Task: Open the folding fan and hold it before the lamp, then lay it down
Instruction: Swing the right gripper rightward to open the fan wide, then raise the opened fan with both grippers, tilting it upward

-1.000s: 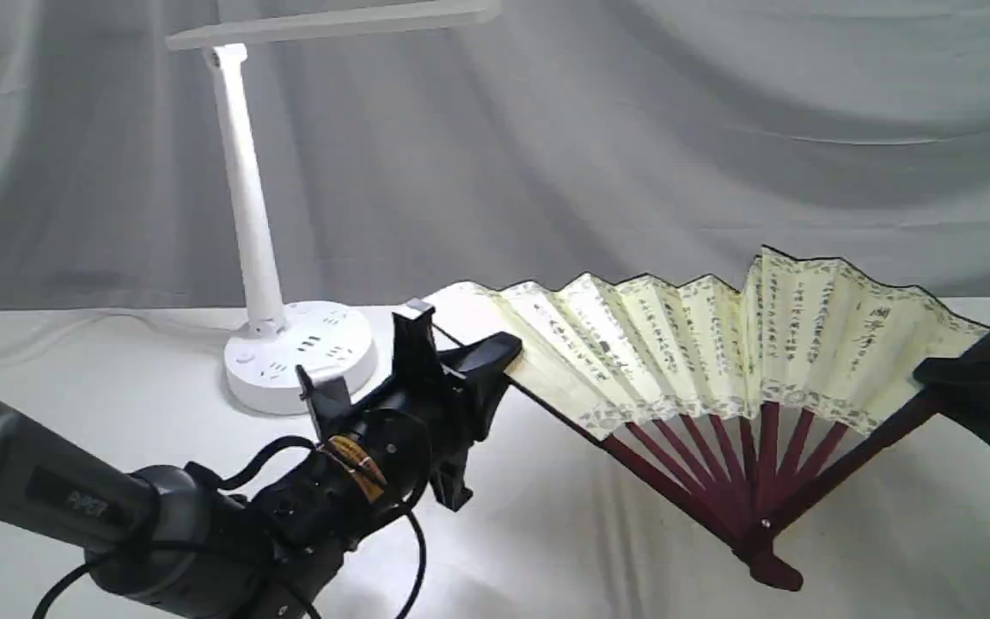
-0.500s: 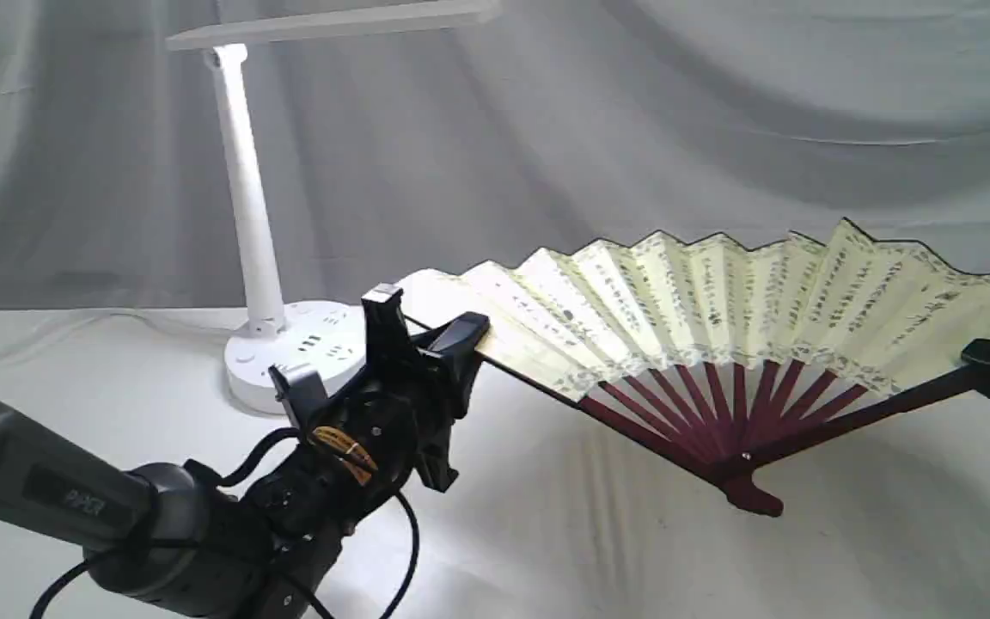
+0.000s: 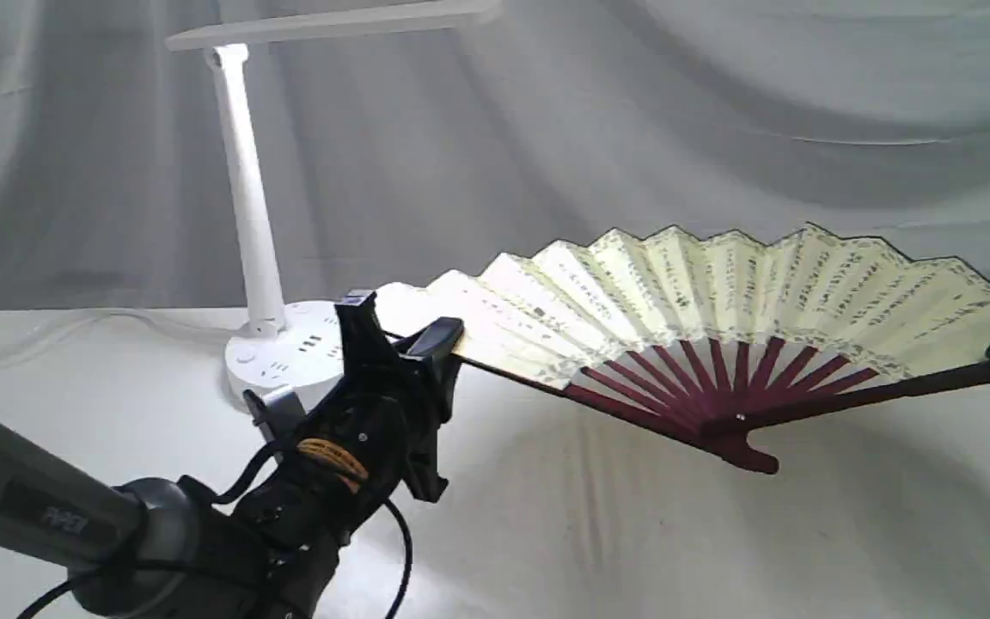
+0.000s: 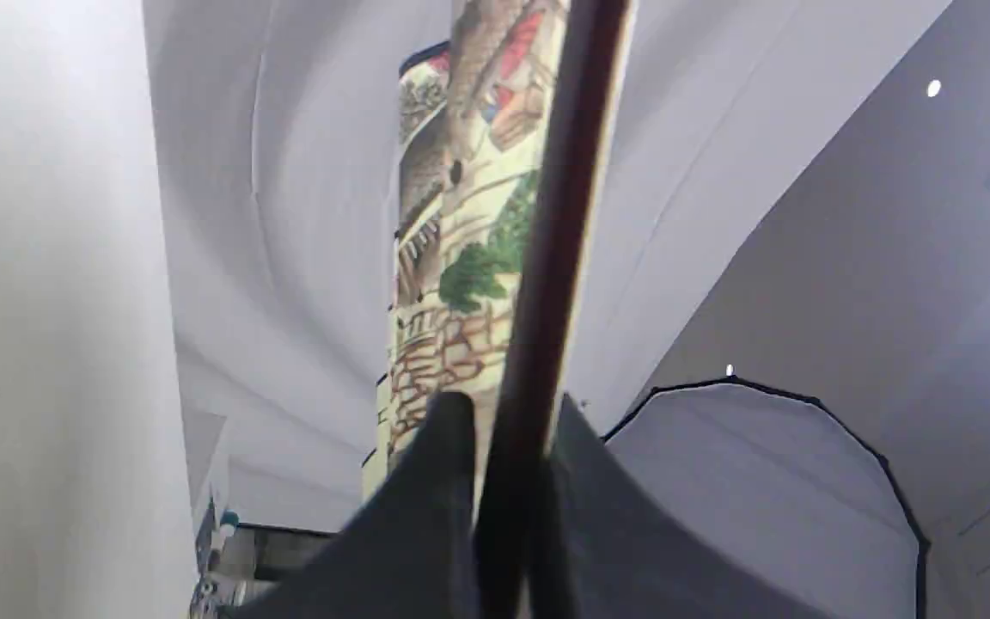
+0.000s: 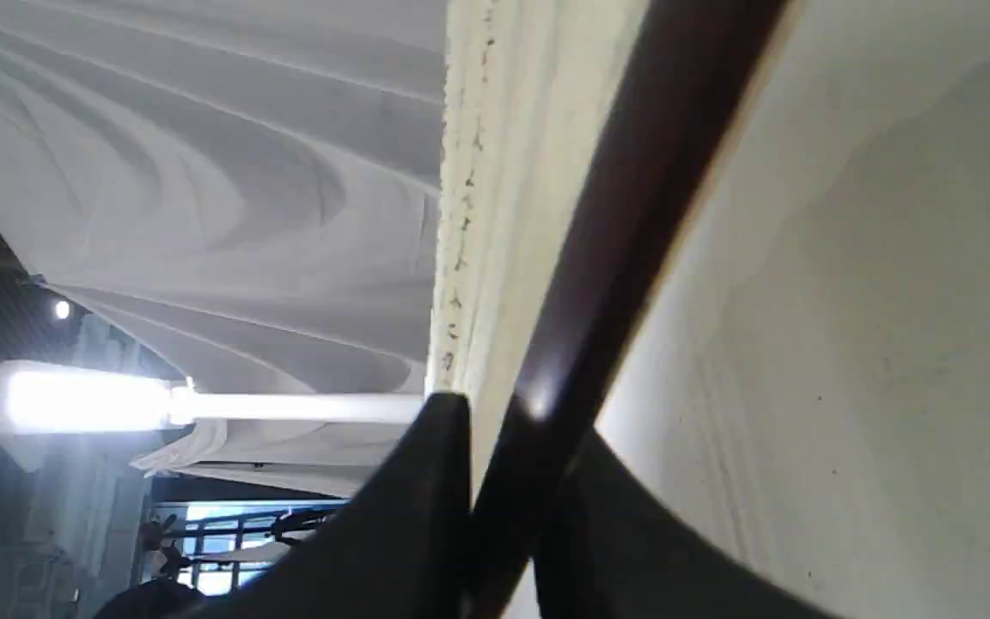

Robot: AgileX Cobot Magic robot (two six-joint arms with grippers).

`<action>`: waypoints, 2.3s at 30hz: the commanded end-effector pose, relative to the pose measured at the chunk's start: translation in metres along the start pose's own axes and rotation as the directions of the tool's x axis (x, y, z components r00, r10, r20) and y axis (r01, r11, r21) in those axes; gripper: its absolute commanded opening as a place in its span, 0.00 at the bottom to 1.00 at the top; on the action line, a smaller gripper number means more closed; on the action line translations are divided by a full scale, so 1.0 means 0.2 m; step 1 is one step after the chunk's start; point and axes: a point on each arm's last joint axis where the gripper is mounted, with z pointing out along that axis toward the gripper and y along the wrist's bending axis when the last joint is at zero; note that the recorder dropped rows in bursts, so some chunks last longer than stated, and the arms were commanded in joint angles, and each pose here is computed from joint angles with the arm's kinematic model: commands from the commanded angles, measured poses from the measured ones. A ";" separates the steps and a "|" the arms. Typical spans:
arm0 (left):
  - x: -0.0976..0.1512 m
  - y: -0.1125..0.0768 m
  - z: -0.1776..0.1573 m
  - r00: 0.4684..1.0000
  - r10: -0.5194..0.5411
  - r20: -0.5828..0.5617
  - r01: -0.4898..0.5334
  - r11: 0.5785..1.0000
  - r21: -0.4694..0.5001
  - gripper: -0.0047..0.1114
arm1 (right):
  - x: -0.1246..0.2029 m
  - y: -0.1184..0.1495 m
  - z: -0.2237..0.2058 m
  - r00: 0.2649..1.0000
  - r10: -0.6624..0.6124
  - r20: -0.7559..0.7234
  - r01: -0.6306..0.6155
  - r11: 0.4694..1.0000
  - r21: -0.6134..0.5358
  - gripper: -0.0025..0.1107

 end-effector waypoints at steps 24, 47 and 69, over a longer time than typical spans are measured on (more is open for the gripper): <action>-0.09 -0.23 -0.18 0.965 -0.131 0.228 0.099 0.984 0.149 0.04 | 0.02 -0.08 -0.10 0.996 -0.006 -0.084 0.015 0.994 0.104 0.02; -0.13 -0.26 -0.19 0.931 -0.189 0.314 0.132 0.972 0.193 0.04 | 0.04 -0.09 -0.10 0.991 0.028 -0.134 -0.009 0.990 0.139 0.02; -0.12 -0.34 -0.20 0.918 -0.226 0.325 0.149 0.958 0.246 0.04 | 0.02 -0.06 -0.07 0.997 0.047 -0.058 -0.042 0.996 0.085 0.02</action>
